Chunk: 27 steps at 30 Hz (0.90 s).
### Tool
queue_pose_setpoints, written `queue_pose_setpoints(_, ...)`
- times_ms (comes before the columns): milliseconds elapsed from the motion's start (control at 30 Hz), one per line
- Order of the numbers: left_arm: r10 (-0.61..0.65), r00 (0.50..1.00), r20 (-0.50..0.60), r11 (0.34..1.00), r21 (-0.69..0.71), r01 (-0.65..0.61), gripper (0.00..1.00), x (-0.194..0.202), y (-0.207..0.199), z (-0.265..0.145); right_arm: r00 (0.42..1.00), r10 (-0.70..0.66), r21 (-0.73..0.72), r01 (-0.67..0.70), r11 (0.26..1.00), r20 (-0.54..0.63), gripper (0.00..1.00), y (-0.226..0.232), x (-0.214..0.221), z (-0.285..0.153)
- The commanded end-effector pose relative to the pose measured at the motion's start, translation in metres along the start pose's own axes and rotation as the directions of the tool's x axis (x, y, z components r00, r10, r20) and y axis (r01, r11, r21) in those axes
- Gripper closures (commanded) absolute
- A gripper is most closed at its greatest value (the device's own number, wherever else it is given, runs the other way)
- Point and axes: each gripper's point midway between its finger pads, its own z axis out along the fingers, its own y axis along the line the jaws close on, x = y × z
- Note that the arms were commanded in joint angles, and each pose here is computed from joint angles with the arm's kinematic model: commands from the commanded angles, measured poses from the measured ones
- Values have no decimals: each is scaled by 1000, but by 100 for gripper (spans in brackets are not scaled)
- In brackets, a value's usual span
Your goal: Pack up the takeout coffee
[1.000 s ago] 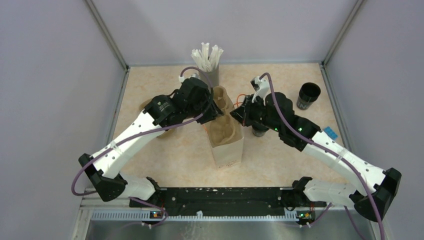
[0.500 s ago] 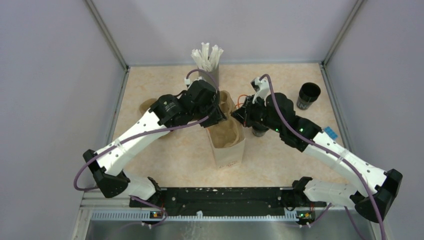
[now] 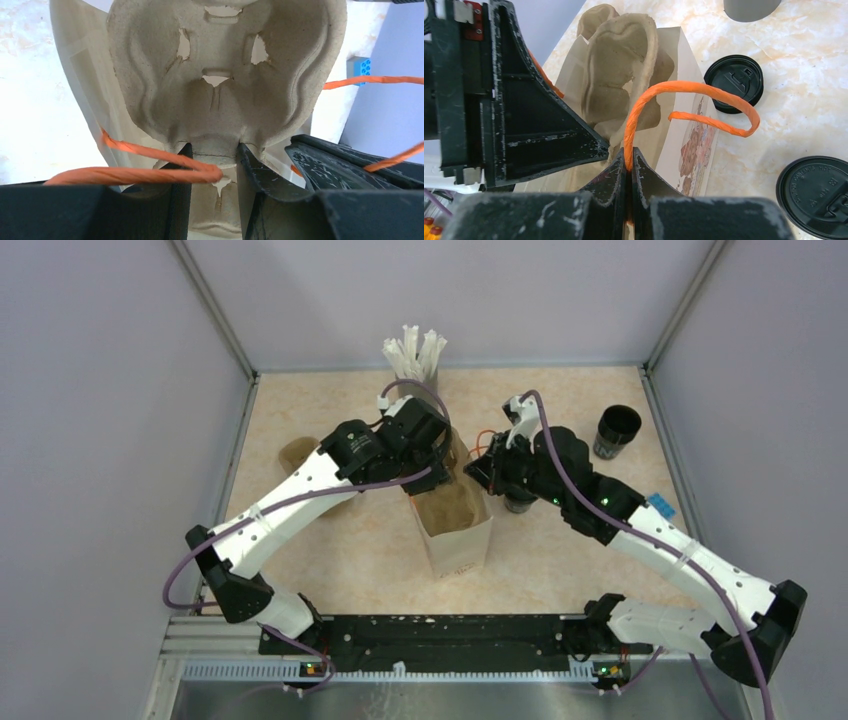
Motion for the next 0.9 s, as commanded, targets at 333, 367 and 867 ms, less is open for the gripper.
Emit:
queue_pose_setpoints(333,-68,996,-64,996,53,71,81,25,-15,-5,999,-36,-3,36,999,35,100,2,-8,-7)
queue_pose_setpoints(367,-68,996,-60,995,67,72,81,24,-18,-10,999,-37,10,37,999,35,100,-1,-7,-6)
queue_pose_setpoints(867,-52,994,-96,998,-48,48,81,35,9,-18,998,-43,52,41,998,38,100,-11,-2,-10)
